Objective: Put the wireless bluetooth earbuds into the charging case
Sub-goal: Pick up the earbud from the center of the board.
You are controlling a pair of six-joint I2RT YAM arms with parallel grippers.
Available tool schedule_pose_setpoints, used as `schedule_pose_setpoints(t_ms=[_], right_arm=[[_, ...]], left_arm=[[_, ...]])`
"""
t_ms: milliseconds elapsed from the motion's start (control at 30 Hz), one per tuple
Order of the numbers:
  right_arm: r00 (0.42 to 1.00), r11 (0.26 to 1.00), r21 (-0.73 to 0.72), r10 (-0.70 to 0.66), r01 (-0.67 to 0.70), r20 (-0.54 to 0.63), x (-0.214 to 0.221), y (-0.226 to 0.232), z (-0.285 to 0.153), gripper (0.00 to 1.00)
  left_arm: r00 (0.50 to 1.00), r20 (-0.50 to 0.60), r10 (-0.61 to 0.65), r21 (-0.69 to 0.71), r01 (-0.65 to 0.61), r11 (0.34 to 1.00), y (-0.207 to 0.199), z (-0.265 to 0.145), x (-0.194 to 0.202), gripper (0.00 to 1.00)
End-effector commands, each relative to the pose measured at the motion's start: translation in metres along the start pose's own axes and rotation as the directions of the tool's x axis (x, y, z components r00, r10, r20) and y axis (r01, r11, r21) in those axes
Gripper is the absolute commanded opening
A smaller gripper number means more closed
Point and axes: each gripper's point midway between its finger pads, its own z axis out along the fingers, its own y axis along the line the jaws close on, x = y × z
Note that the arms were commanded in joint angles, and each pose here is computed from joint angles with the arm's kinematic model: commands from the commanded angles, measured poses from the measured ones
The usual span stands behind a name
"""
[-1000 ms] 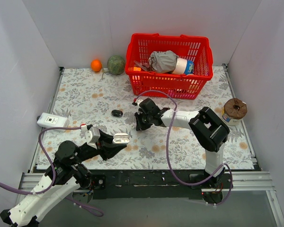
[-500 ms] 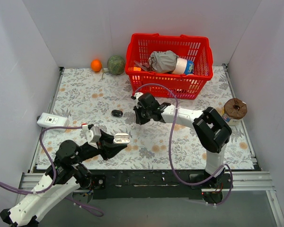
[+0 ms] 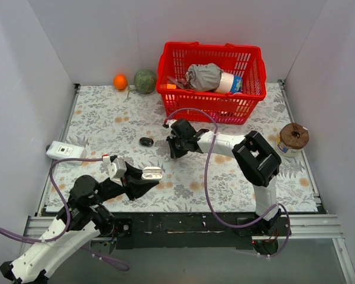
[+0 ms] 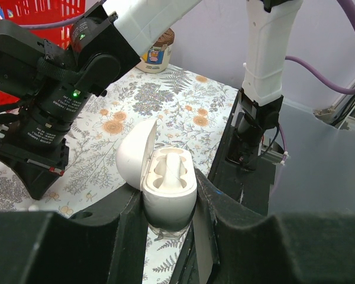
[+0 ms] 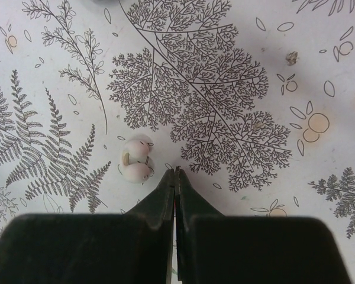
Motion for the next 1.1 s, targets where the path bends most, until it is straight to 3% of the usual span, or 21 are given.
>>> schedule_pose_setpoints(t_ms=[0, 500, 767, 1067], right_arm=[[1.0, 0.998, -0.053, -0.022, 0.022, 0.003, 0.003, 0.015, 0.0, 0.01], [0.998, 0.99, -0.126, -0.055, 0.058, 0.031, -0.005, 0.062, -0.012, 0.01], [0.98, 1.0, -0.013, -0.018, 0.021, 0.197, -0.05, 0.026, -0.044, 0.01], [0.993, 0.999, -0.023, -0.027, 0.03, 0.119, -0.057, -0.001, -0.017, 0.01]], left_arm=[[1.0, 0.015, 0.005, 0.018, -0.005, 1.0, -0.004, 0.001, -0.007, 0.0], [1.0, 0.019, -0.002, 0.026, 0.001, 1.0, -0.006, 0.0, -0.007, 0.0], [1.0, 0.029, 0.002, 0.033, -0.003, 0.999, -0.008, -0.001, -0.01, 0.0], [0.999, 0.033, 0.002, 0.023, -0.003, 1.0, -0.007, -0.002, -0.01, 0.0]])
